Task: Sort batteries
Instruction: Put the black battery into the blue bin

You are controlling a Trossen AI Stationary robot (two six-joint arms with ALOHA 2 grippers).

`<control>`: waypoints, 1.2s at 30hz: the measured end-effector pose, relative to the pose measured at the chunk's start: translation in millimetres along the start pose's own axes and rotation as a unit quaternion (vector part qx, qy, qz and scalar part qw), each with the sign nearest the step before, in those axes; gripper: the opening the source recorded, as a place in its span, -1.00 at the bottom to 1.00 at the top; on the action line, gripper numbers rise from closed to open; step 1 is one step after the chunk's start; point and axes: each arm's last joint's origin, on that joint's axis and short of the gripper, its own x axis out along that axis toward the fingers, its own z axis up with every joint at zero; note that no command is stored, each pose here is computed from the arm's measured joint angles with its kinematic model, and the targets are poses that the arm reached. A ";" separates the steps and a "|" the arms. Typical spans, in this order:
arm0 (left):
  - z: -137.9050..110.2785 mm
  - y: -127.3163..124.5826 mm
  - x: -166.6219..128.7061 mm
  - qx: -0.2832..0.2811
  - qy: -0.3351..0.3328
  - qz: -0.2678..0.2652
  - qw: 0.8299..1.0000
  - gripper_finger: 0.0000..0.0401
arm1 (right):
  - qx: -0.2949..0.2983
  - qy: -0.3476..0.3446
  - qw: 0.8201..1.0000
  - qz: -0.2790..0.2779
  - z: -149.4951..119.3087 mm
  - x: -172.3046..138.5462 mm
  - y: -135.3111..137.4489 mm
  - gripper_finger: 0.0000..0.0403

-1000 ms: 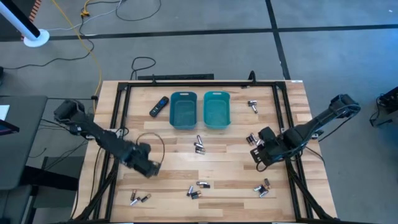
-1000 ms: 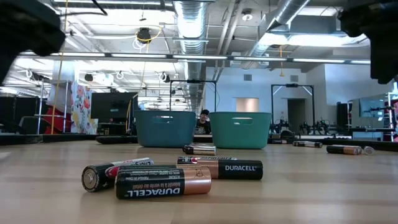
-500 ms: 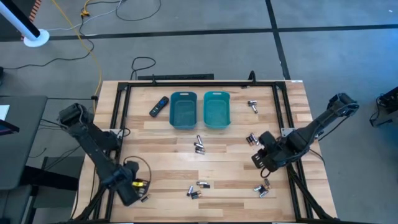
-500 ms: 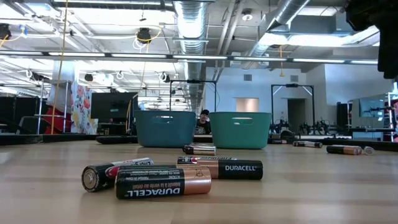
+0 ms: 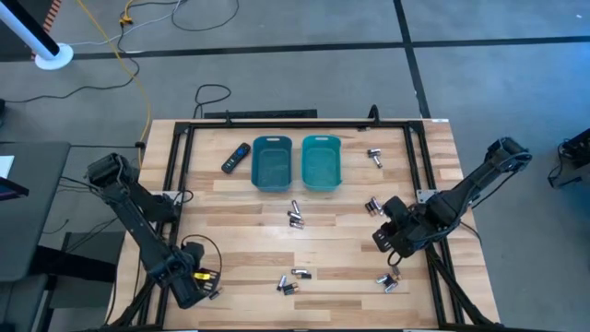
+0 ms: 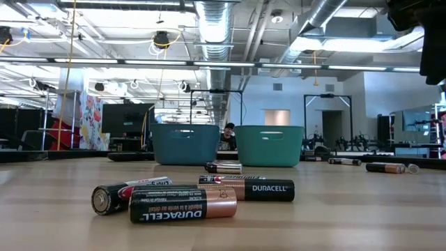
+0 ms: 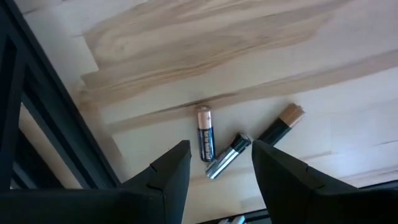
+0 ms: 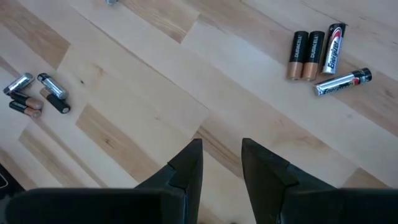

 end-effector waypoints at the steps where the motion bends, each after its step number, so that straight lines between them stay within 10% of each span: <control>1: -0.3 -0.4 1.2 -0.003 0.000 0.002 1.000 -0.17 | -0.001 0.000 1.000 0.000 0.0 0.0 0.0 -0.36; 36: -16.0 -6.7 64.8 -0.017 -0.025 0.088 0.996 -0.17 | -0.013 0.000 1.000 -0.002 0.1 0.0 -0.3 -0.36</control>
